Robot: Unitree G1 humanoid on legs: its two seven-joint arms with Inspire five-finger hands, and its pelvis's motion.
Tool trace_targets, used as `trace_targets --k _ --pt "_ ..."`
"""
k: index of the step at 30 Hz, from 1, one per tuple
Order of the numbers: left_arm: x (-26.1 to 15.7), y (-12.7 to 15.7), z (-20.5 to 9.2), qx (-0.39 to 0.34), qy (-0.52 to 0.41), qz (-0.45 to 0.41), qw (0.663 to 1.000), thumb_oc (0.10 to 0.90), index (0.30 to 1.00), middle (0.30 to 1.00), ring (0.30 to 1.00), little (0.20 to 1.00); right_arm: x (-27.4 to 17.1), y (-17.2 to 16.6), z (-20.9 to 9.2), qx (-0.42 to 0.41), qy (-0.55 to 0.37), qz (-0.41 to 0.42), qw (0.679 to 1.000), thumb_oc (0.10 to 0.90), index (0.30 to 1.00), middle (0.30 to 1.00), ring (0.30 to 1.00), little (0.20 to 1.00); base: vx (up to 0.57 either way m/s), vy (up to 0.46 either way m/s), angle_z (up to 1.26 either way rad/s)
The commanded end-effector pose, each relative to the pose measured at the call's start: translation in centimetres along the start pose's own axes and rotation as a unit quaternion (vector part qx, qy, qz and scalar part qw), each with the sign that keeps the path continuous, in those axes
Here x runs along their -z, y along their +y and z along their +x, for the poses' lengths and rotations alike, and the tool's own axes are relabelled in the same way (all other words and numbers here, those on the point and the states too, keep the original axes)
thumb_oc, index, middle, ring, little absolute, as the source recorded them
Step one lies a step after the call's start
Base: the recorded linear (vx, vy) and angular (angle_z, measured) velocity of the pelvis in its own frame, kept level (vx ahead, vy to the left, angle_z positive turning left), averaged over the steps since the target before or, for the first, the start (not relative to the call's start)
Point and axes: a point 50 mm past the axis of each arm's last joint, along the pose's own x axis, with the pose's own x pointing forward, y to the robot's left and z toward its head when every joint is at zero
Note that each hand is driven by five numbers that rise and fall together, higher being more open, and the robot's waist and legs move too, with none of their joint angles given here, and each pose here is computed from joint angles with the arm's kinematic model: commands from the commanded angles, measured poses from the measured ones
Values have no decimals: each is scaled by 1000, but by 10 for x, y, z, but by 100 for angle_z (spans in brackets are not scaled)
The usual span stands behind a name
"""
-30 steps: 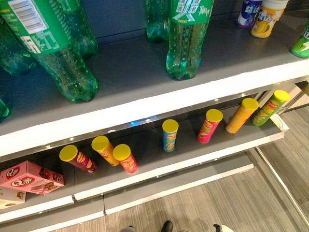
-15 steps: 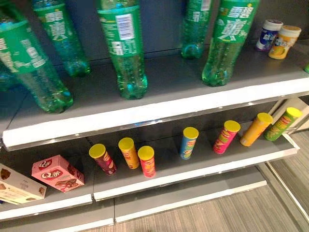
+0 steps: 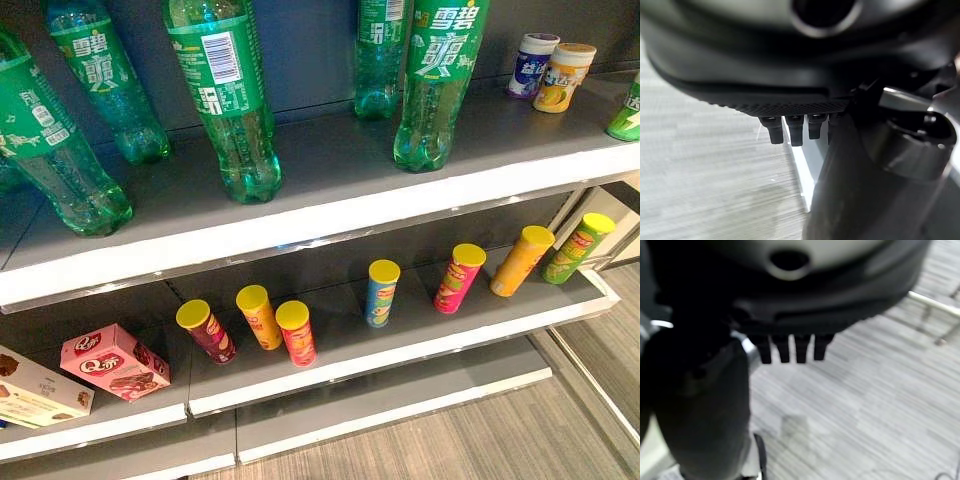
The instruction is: Put the goods on the table back onto the shelves and tidy them up.
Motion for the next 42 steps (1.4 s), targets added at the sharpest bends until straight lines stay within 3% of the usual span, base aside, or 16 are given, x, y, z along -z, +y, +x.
trace_targets --k 1,5,7,14,19,23,26,31,38,42 --pt "-41 48 15 -88 -90 -49 991 800 900 900 900 900 -37 6 -1 -4 -82 0 997 800 900 900 900 900 0 0 0" --pt "-61 69 11 -116 -157 -59 979 800 900 900 900 900 -45 1 -2 1 -128 -16 992 800 900 900 900 900 27 -41 -5" --pt "-94 90 4 -139 -237 -58 960 800 900 900 900 900 -58 -18 0 27 -183 -16 983 800 900 900 900 900 23 -46 -2" --pt "-136 112 -6 -171 -318 -20 932 800 900 900 900 900 -74 -70 3 88 -253 -49 962 800 900 900 900 900 28 -38 -4" --pt "-134 104 -18 -136 -349 21 927 800 900 900 900 900 -88 -91 2 121 -272 -42 954 800 900 900 900 900 8 -43 -7" --pt "-146 85 -24 -73 -376 36 923 800 900 900 900 900 -91 -137 -5 179 -305 -53 934 800 900 900 900 900 -15 -41 1" --pt "-148 92 -27 -68 -381 40 921 800 900 900 900 900 -72 -166 -24 214 -316 -60 922 800 900 900 900 900 5 -5 -6" --pt "-135 96 -31 -49 -373 55 925 800 900 900 900 900 -50 -182 -48 224 -310 -83 920 800 900 900 900 900 54 6 -19" --pt "-141 81 -41 5 -397 66 916 800 900 900 900 900 -53 -198 -67 242 -339 -95 904 800 900 900 900 900 0 -4 -12" --pt "-138 60 -43 49 -399 57 914 800 900 900 900 900 -52 -176 -34 210 -296 -90 928 800 900 900 900 900 -28 -18 -10"
